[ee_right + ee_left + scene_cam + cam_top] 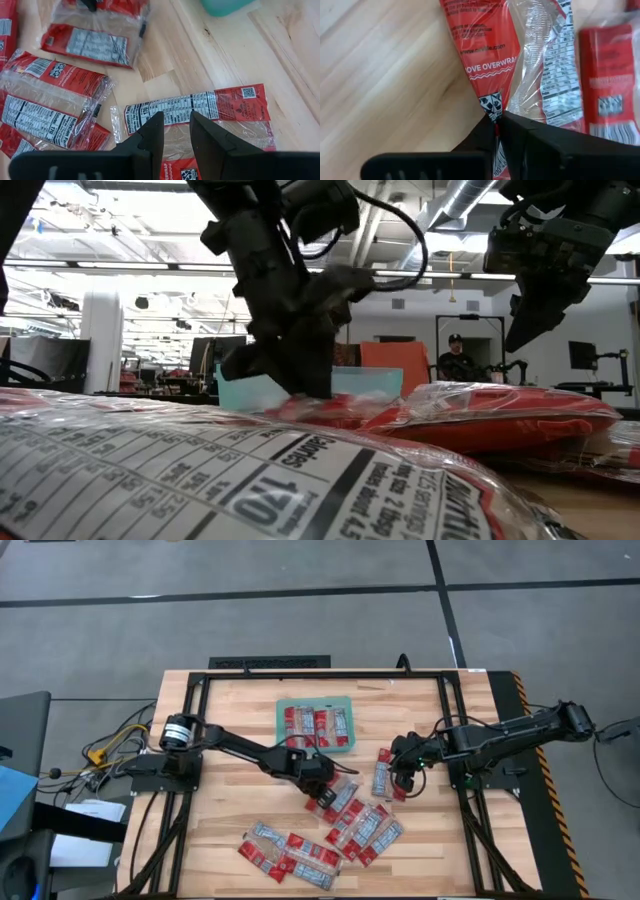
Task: Sort popcorn bags into baskets
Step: Put the red popcorn bag into the blue bin
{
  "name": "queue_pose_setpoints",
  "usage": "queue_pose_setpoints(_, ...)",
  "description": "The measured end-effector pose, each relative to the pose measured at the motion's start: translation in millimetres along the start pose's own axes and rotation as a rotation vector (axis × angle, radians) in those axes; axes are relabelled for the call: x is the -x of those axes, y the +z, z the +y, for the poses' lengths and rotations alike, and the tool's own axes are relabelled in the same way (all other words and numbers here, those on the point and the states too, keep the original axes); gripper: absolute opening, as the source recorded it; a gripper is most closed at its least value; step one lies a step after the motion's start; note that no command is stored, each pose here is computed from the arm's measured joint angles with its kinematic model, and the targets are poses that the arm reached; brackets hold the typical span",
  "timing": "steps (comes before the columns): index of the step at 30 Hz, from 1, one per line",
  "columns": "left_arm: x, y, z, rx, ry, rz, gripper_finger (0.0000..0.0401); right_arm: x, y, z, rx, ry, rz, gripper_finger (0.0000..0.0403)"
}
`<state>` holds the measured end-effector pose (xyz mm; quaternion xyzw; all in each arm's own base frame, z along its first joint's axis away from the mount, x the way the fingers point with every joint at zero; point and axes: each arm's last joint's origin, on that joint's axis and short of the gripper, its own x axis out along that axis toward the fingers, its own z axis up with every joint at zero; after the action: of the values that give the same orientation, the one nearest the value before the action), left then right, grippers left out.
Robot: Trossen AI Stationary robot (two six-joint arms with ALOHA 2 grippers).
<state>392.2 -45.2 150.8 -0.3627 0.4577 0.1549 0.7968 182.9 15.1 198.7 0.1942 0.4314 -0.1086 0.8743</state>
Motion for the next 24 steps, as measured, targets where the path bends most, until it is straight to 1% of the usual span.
queue_pose_setpoints(3,13.4,2.7,-3.7,0.001,-0.034,0.001,0.0002,0.0,0.0,0.0,-0.002,0.0,0.0,0.0118)
queue_pose_setpoints(6,33.6,7.4,-10.2,0.007,-0.077,-0.039,0.0,0.0,0.0,0.0,-0.002,0.0,0.0,0.0118)
queue_pose_setpoints(10,59.0,14.6,-11.1,0.031,-0.078,-0.097,0.0,0.0,0.0,0.0,-0.002,0.0,0.0,0.0118)
queue_pose_setpoints(17,107.3,36.9,-7.5,0.111,-0.098,-0.308,0.0,0.0,0.0,0.0,-0.002,-0.001,0.0,0.0118)
queue_pose_setpoints(20,123.0,47.5,0.1,0.148,-0.052,-0.42,0.0,0.0,0.0,0.0,-0.001,-0.001,0.0,0.0118)
queue_pose_setpoints(24,128.3,64.2,18.3,0.234,0.053,-0.54,0.0,0.0,0.1,-0.3,0.001,-0.011,-0.006,0.0118)
